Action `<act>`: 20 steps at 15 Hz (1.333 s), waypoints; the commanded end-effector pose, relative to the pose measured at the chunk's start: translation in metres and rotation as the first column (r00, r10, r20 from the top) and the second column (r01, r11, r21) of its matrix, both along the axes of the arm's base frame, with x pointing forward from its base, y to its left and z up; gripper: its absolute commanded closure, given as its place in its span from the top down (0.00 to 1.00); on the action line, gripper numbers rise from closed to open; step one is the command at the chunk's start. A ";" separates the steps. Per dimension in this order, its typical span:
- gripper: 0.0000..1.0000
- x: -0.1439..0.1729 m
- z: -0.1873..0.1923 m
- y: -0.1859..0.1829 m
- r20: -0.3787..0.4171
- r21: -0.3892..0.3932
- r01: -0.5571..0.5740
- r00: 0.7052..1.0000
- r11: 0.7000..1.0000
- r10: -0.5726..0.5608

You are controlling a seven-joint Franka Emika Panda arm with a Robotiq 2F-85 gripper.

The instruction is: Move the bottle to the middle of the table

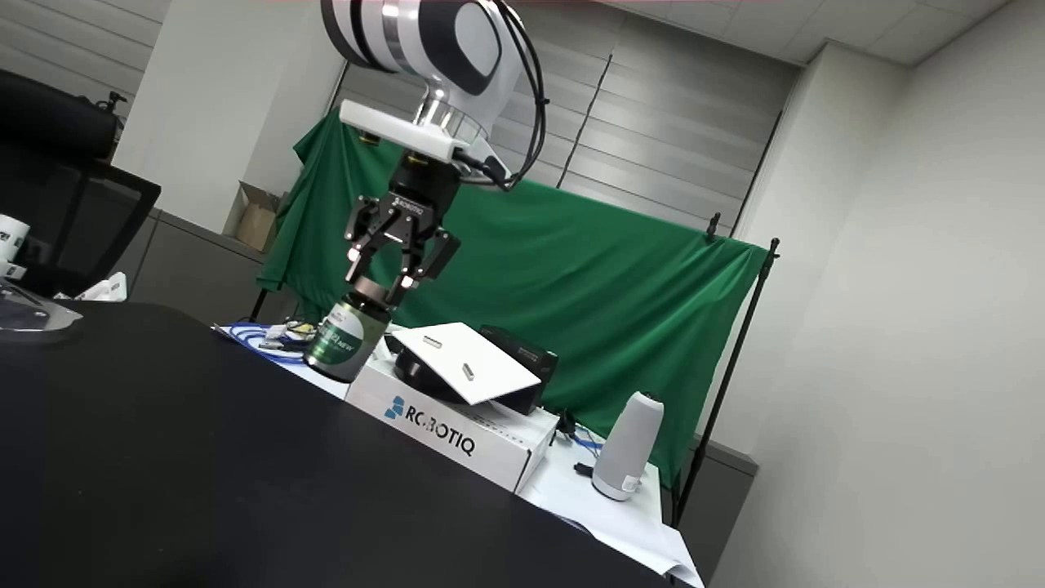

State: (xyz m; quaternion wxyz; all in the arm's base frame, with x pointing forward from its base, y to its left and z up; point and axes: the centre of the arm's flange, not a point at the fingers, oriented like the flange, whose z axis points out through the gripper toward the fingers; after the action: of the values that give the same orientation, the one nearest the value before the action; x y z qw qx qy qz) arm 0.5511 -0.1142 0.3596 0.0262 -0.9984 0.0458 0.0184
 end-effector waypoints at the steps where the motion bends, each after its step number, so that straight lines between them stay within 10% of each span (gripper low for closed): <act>1: 0.36 -0.037 -0.023 0.009 0.002 0.022 -0.028 1.000 0.999 0.028; 20: 0.36 -0.062 -0.167 0.011 0.045 -0.136 -0.079 0.995 0.988 0.085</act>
State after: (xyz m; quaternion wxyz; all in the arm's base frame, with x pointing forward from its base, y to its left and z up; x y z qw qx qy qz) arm 0.4885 -0.1036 0.2094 -0.0287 -0.9994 -0.0155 -0.0066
